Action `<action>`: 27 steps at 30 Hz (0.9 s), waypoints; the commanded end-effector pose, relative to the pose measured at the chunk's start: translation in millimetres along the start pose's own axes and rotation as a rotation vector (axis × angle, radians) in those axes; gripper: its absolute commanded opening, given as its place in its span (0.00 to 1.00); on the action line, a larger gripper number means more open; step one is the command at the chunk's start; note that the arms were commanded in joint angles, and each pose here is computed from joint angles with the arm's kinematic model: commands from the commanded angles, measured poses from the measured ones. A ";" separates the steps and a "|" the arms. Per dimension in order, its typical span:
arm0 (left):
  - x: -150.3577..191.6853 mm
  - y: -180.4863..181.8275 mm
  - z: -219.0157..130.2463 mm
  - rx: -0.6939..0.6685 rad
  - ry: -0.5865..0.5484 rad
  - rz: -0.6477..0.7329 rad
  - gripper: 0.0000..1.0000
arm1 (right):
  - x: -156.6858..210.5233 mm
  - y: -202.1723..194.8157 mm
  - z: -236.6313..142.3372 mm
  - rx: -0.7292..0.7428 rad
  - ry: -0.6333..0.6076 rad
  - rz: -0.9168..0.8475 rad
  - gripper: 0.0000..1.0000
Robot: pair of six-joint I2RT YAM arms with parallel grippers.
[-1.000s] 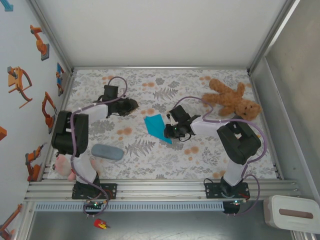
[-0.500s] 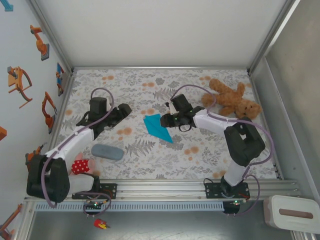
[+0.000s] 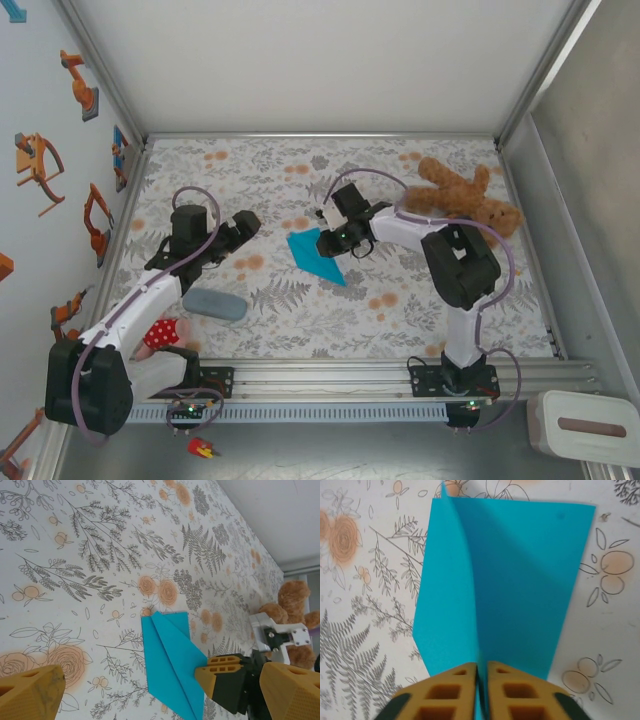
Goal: Fold a paper plane with a square sheet of paper (pick it up from the middle)
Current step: Turn over the paper at the center of the table.
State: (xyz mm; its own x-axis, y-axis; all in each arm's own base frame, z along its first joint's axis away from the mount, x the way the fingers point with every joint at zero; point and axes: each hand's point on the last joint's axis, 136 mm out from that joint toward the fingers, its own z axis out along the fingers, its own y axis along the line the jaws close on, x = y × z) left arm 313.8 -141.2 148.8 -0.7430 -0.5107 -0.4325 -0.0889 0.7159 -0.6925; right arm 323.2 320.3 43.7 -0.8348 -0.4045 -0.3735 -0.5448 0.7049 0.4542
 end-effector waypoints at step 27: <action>51.2 -156.4 22.4 0.578 0.271 0.130 0.73 | -95.1 88.3 -145.2 -0.637 -0.468 0.291 0.00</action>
State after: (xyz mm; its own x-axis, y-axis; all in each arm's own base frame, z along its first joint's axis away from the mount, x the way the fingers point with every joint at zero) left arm 303.2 -277.0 195.1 -0.8850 -0.2700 -0.3792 0.2442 0.4242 -0.8720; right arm 347.8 333.7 209.1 -0.9075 0.1075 -0.4061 -0.3573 0.3111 0.8807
